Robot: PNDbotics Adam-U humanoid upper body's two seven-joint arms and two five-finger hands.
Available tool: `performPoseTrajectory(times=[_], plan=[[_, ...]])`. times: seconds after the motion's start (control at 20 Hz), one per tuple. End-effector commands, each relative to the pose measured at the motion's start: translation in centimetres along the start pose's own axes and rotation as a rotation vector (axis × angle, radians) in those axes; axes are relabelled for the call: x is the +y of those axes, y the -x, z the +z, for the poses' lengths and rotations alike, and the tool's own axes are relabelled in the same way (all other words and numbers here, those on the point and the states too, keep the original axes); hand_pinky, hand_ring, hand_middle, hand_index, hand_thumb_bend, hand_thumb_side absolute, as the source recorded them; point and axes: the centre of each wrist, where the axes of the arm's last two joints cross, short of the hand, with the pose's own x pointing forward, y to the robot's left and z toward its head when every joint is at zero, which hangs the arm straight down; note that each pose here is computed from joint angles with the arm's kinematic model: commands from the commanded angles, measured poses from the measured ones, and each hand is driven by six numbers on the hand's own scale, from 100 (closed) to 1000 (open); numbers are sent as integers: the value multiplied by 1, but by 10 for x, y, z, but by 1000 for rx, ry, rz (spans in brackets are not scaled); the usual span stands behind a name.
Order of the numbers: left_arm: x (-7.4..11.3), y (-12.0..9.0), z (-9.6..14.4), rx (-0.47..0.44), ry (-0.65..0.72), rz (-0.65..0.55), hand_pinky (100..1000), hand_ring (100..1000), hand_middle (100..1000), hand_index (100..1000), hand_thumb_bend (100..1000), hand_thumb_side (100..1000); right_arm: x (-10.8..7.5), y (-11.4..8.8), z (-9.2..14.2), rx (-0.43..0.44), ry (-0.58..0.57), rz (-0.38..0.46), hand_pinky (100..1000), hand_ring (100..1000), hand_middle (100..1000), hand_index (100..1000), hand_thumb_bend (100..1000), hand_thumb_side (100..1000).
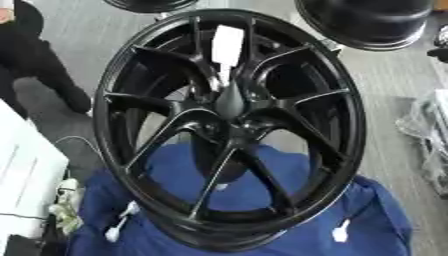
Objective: Pull the pin out of the wheel hub.
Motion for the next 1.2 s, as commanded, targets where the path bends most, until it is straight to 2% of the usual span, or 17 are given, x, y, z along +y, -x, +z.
performPoseTrajectory(times=[0.05,0.2,0.75,1.2], plan=[[8,-14,-8,1,121,-65,836,803,776,835,100,695,-12,-10,-7,-31,11,39,812,602,549,807,100,538],[8,-22,-22,-4,183,-106,839,808,776,842,100,756,-12,-9,-7,-30,10,42,812,603,549,807,100,537],[6,-18,-60,-6,227,-163,846,817,787,859,100,780,-11,-6,-7,-19,6,41,811,603,550,807,100,537],[13,-7,-94,5,221,-240,889,844,785,831,100,602,-8,-6,-7,-16,-7,37,811,603,551,807,100,539]])
